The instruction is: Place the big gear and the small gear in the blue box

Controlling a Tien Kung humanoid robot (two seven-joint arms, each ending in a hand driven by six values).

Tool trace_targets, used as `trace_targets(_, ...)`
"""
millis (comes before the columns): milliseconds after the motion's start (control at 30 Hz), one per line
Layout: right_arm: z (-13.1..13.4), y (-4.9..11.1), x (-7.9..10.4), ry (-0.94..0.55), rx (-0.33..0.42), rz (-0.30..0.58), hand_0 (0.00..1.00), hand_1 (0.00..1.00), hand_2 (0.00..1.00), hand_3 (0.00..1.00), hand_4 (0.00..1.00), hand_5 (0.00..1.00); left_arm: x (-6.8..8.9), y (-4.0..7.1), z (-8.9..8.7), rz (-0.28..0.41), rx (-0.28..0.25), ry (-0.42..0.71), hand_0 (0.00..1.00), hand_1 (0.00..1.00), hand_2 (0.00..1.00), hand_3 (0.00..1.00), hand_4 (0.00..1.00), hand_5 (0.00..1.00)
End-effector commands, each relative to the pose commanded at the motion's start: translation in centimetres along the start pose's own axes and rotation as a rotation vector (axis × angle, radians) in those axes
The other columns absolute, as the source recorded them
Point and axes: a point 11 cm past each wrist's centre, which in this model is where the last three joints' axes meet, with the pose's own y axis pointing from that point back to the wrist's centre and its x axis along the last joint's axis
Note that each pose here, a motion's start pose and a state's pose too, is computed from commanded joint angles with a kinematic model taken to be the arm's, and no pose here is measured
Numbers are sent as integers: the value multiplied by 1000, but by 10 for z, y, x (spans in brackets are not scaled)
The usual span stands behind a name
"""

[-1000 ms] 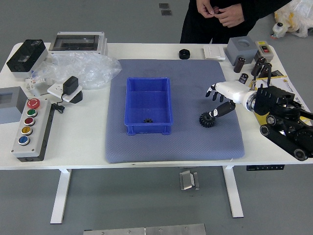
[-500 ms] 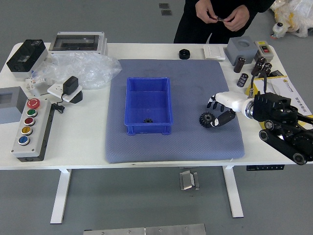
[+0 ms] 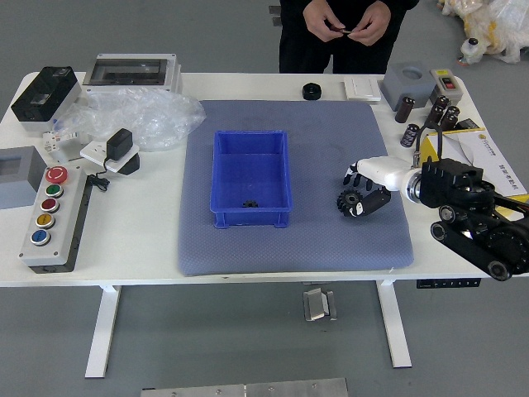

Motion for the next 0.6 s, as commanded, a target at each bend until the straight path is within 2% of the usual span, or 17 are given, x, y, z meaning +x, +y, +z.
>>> trace_targets(233,-2,-1,-3,6,1,9,602,556,680,719,903,406,0,0,0,0,0,0,858,827,811,832,699,303)
trace_targets(267,-2,-1,-3,7,1,11,587,544,654,680,887,392,0,0,0,0,0,0,858,827,812,832,699,303)
trace_targets(600,-5,-2,-6,17,5,20,581,530,627,653,868,370,-1,0,0,-1,-1,1,858,827,811,832,698,303)
